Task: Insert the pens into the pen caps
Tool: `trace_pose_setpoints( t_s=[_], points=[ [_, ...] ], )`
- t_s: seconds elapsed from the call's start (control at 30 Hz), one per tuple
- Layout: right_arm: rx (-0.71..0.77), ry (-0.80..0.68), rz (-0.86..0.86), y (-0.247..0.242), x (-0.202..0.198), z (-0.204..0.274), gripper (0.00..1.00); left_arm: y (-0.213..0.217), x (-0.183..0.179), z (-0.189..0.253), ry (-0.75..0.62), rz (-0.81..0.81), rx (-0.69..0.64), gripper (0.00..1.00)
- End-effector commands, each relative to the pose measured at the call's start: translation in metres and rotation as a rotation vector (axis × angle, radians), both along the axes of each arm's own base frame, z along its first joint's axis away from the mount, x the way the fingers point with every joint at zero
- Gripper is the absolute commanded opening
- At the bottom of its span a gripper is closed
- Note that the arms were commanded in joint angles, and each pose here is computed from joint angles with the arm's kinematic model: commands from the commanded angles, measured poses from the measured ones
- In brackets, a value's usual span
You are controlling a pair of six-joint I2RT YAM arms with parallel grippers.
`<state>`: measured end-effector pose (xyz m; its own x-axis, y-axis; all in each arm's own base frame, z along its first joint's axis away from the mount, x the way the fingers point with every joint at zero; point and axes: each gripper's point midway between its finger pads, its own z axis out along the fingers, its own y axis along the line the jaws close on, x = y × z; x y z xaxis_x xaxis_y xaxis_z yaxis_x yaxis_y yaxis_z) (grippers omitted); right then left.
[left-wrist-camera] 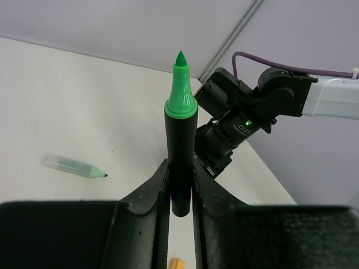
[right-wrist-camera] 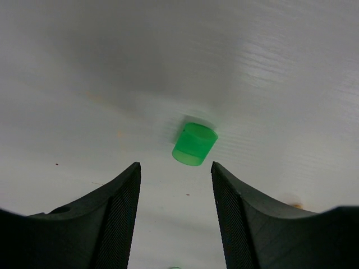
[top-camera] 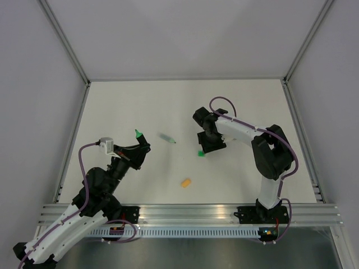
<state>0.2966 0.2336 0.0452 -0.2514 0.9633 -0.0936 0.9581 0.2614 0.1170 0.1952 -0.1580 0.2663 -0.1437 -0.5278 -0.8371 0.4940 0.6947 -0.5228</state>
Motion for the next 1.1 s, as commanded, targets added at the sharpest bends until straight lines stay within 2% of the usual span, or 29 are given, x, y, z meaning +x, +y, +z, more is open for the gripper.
trace_pose_setpoints(
  t_s=[0.0,1.07],
  points=[
    [0.02,-0.004,-0.05,0.004,0.001,-0.009,0.59,0.005,-0.001,0.019,-0.043,0.013,-0.024,0.02],
    [-0.029,0.093,-0.039,-0.003,-0.02,-0.049,0.56,0.007,-0.002,0.02,-0.045,0.018,-0.036,0.02]
  ],
)
